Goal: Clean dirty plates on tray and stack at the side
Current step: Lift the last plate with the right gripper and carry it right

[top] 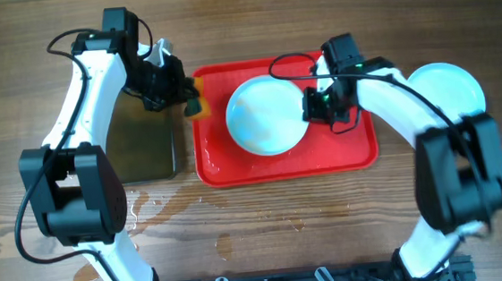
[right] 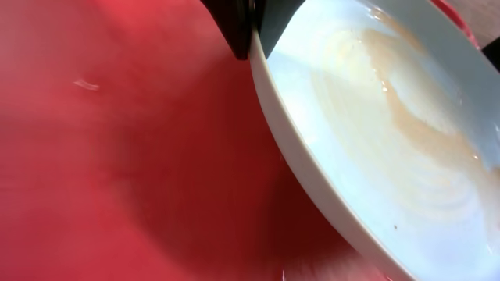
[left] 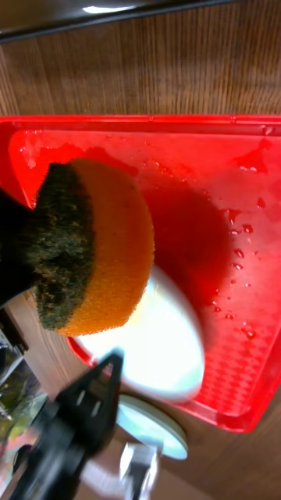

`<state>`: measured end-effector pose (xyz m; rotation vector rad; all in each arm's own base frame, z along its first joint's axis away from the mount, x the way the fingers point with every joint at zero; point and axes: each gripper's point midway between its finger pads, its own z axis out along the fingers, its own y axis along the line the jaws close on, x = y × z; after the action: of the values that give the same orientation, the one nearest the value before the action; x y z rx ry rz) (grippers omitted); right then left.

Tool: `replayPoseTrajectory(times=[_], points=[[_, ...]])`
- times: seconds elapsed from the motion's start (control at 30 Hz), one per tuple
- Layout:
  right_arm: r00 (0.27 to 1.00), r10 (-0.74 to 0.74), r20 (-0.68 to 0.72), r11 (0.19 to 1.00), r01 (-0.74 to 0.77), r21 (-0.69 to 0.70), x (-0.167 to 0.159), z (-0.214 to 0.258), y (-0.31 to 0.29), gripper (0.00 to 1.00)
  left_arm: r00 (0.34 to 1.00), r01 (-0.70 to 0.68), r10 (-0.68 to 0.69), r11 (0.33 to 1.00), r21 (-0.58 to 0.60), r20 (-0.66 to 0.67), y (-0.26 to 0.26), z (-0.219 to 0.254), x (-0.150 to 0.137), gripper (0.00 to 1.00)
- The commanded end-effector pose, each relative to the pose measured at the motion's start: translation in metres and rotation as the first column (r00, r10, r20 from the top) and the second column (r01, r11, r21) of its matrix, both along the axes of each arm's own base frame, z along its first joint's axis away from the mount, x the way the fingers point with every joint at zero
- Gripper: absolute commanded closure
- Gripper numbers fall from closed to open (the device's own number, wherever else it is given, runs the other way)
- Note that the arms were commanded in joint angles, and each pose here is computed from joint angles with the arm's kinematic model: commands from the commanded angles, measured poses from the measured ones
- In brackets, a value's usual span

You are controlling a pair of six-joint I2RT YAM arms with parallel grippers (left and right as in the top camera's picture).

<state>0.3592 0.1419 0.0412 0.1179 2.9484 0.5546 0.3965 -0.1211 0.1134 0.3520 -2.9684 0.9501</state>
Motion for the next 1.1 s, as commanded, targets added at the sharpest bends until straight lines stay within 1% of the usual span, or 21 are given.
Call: replayPoseTrajectory(times=[0.0,0.07,0.13,0.2,0.27,0.3,0.37,0.4,0.47,0.53,0.57,0.63,0.67,0.97,1.0,1.07], points=[[0.973,-0.041,0.226,0.971,0.092,-0.22,0.014,0.059,-0.043,0.96,0.999,0.017,-0.018,1.0,0.024,0.038,0.002,0.007,0.002,0.96],[0.943,-0.049,0.33,0.919,0.172,-0.355,0.013,0.09,-0.066,0.96,0.999,0.017,-0.018,1.0,0.024,0.038,0.002,0.007,0.003,0.96],[0.916,-0.047,0.399,0.862,0.239,-0.447,0.009,0.11,-0.079,0.96,0.999,0.017,-0.018,1.0,0.024,0.038,0.002,0.007,0.003,0.96],[0.878,-0.047,0.477,0.765,0.339,-0.548,0.001,0.132,-0.09,0.96,0.999,0.017,-0.018,1.0,0.024,0.038,0.002,0.007,0.003,0.96],[0.844,-0.005,0.537,0.659,0.406,-0.633,-0.008,0.149,-0.091,0.96,0.999,0.017,-0.018,1.0,0.024,0.038,0.002,0.007,0.003,0.96],[0.833,0.009,0.553,0.632,0.423,-0.649,-0.01,0.153,-0.09,0.96,0.999,0.017,-0.018,1.0,0.024,0.038,0.002,0.007,0.003,0.96],[0.777,0.099,0.622,0.542,0.482,-0.689,-0.019,0.175,-0.076,0.96,0.999,0.017,-0.018,1.0,0.024,0.038,0.002,0.007,0.003,0.96],[0.751,0.144,0.644,0.515,0.499,-0.697,-0.022,0.184,-0.069,0.96,0.999,0.016,-0.017,1.0,0.024,0.038,0.002,0.007,0.003,0.96],[0.645,0.24,0.725,0.433,0.597,-0.675,-0.031,0.216,-0.052,0.96,0.999,0.017,-0.018,1.0,0.024,0.038,0.002,0.007,0.003,0.96],[0.549,0.32,0.772,0.371,0.677,-0.635,-0.041,0.244,-0.039,0.95,0.999,0.017,-0.018,1.0,0.024,0.038,0.002,0.007,0.003,0.96],[0.519,0.355,0.778,0.351,0.697,-0.625,-0.046,0.254,-0.032,0.96,0.999,0.017,-0.018,1.0,0.024,0.038,0.002,0.007,0.003,0.96],[0.533,0.414,0.738,0.342,0.66,-0.669,-0.045,0.257,-0.018,0.96,0.999,0.016,-0.017,1.0,0.024,0.038,0.002,0.007,0.003,0.96],[0.533,0.418,0.735,0.342,0.658,-0.671,-0.044,0.258,-0.016,0.96,0.999,0.017,-0.018,1.0,0.024,0.038,0.002,0.007,0.003,0.96],[0.522,0.405,0.751,0.358,0.665,-0.655,-0.042,0.26,-0.013,0.96,0.999,0.017,-0.018,1.0,0.024,0.038,0.002,0.007,0.003,0.96],[0.526,0.4,0.751,0.378,0.651,-0.658,-0.04,0.256,-0.01,0.96,0.999,0.017,-0.018,1.0,0.024,0.038,0.002,0.007,0.003,0.96],[0.563,0.387,0.73,0.475,0.557,-0.681,-0.034,0.237,0.002,0.96,0.999,0.017,-0.018,1.0,0.024,0.038,0.002,0.007,0.003,0.96]])
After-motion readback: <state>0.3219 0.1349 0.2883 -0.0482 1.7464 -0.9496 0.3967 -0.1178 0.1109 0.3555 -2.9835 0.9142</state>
